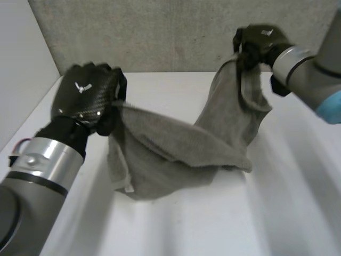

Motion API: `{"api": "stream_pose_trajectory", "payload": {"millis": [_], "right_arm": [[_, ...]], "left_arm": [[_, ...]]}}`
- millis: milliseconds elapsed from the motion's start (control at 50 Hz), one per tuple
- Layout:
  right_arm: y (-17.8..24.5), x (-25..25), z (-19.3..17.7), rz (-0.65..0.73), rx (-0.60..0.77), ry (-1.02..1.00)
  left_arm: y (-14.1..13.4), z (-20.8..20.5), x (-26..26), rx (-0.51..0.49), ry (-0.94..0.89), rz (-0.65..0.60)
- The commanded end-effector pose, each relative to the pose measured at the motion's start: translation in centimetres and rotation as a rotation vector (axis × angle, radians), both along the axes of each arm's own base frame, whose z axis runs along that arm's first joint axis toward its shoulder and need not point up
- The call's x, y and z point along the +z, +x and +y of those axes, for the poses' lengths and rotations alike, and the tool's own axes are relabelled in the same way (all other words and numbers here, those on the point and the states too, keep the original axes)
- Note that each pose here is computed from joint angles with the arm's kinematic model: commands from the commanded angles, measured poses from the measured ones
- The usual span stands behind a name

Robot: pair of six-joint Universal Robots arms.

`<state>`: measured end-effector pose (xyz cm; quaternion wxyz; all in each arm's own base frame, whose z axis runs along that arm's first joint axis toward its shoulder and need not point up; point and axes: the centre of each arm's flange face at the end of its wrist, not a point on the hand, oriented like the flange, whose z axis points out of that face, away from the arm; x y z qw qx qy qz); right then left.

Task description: Fold the towel.

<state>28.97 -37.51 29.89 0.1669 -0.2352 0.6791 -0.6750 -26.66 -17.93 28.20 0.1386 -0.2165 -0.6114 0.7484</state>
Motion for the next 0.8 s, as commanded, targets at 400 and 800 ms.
{"api": "stream_pose_trajectory", "payload": {"millis": [400, 800], "right_arm": [[-4.5, -3.8, 6.0, 0.225, -0.014, 0.331], [-4.9, -14.9, 10.7, 0.159, 0.062, 0.489]], "left_arm": [[1.4, -6.7, -7.0, 0.145, 0.198, -0.108], [1.5, -6.6, -7.8, 0.146, 0.22, -0.119]]}}
